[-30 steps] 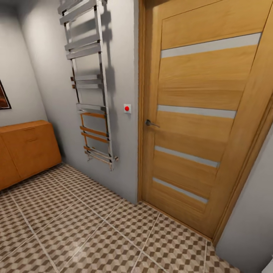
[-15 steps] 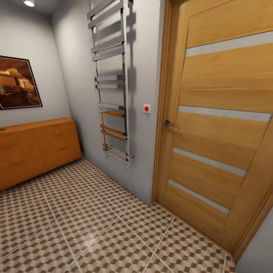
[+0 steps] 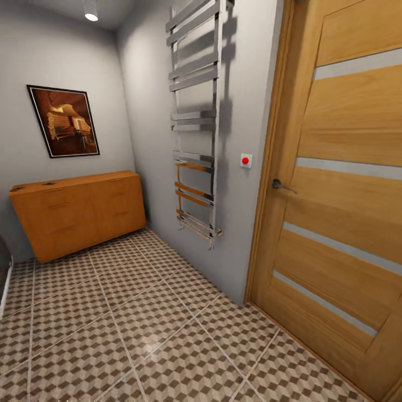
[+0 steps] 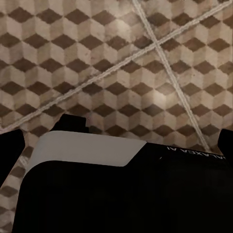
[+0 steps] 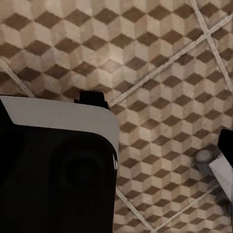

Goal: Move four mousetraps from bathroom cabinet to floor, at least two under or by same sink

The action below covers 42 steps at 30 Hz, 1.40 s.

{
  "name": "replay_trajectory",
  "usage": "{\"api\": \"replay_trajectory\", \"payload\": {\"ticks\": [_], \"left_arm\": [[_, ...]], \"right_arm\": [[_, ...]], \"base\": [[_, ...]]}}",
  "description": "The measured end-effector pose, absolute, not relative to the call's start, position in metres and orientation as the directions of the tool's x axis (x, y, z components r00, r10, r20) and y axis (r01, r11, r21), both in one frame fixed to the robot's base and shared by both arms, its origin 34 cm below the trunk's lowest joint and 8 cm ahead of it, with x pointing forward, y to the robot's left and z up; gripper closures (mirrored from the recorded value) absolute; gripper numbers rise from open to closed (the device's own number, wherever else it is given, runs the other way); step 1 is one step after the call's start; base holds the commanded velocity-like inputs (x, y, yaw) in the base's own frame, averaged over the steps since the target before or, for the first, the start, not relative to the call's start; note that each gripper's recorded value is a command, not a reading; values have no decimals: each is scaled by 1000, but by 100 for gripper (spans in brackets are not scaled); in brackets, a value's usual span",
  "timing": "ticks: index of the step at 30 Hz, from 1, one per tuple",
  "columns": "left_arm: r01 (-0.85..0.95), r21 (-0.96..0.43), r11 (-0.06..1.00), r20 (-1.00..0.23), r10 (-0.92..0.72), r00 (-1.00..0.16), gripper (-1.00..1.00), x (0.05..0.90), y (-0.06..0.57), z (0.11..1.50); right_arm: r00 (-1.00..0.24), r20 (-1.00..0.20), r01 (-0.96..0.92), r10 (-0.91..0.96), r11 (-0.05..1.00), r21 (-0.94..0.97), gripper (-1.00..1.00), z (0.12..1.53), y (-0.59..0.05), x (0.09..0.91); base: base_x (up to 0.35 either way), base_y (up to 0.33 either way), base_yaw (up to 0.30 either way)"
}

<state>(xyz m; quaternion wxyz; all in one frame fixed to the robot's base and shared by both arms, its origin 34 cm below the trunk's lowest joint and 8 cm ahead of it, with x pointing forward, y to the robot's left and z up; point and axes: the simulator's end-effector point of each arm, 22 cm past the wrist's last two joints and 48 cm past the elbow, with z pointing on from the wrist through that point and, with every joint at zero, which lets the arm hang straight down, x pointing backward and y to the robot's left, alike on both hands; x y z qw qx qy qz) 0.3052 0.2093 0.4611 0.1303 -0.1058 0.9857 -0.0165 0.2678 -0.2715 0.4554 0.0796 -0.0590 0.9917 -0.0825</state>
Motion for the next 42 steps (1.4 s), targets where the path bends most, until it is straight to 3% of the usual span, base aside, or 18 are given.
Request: {"api": "replay_trajectory", "payload": {"ticks": [42], "left_arm": [[-206, -60, 977, -253, -214, -943, -100, 305, 209, 461]], "right_arm": [[-980, -148, -104, -130, 980, -172, -100, 455, -271, 268]], "base": [[0, 0, 300]]}}
